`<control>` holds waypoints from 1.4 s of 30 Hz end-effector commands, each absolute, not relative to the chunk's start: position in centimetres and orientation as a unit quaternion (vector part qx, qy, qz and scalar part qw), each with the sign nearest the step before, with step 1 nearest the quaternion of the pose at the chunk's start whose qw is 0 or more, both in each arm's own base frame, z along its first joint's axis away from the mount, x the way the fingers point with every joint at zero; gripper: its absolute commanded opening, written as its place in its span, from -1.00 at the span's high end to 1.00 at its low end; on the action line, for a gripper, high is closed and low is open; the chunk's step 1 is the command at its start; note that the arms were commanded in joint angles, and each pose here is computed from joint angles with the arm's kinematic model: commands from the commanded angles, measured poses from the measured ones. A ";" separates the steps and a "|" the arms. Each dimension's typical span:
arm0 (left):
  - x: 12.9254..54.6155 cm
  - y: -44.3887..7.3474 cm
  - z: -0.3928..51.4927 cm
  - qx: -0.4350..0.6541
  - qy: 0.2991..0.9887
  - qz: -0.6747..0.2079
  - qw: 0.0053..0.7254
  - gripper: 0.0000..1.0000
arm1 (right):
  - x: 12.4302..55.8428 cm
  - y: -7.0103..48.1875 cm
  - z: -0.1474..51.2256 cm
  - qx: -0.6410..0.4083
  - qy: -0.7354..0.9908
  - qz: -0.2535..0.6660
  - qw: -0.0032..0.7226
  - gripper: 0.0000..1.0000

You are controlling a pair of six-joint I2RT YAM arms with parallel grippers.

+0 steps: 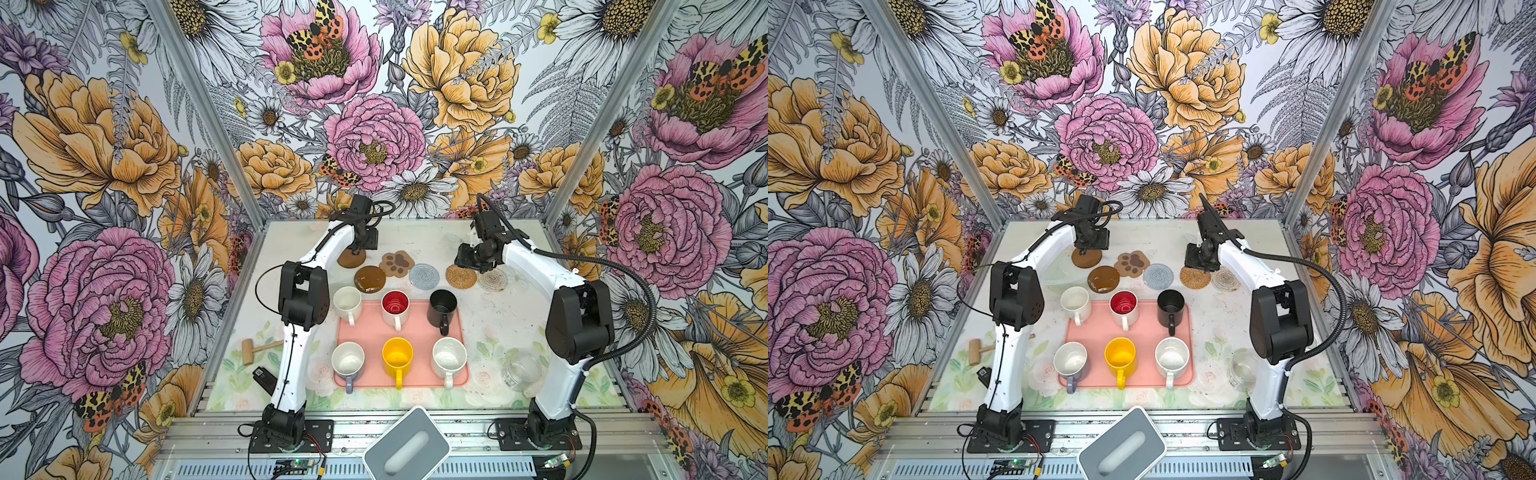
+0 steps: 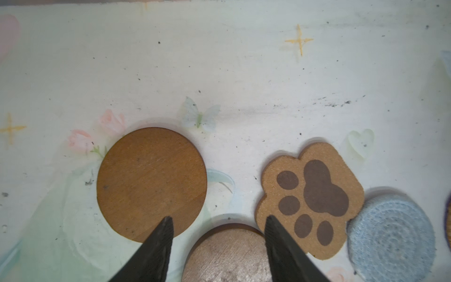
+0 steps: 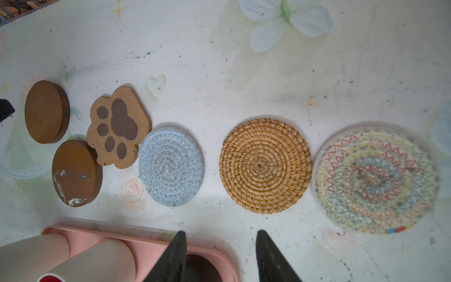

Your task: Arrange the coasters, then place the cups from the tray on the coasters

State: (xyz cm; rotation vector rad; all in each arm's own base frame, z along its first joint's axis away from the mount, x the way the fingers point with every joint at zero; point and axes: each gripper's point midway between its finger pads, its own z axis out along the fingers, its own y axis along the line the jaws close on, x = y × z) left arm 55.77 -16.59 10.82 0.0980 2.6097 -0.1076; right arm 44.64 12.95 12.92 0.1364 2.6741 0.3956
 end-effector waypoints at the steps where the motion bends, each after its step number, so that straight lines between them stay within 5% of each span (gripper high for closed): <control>1: 56.7 -15.6 10.5 0.042 0.963 -0.010 0.266 -0.35 | 44.9 13.1 14.8 0.065 0.953 0.149 0.254 0.01; 23: 59.1 -12.1 6.5 0.000 0.960 0.087 0.267 -0.59 | 41.7 12.9 12.6 0.103 0.947 0.170 0.254 -0.03; 42: 59.0 -10.1 2.8 -0.038 0.973 0.034 0.224 -0.68 | 41.1 12.9 11.7 0.111 0.948 0.172 0.243 -0.01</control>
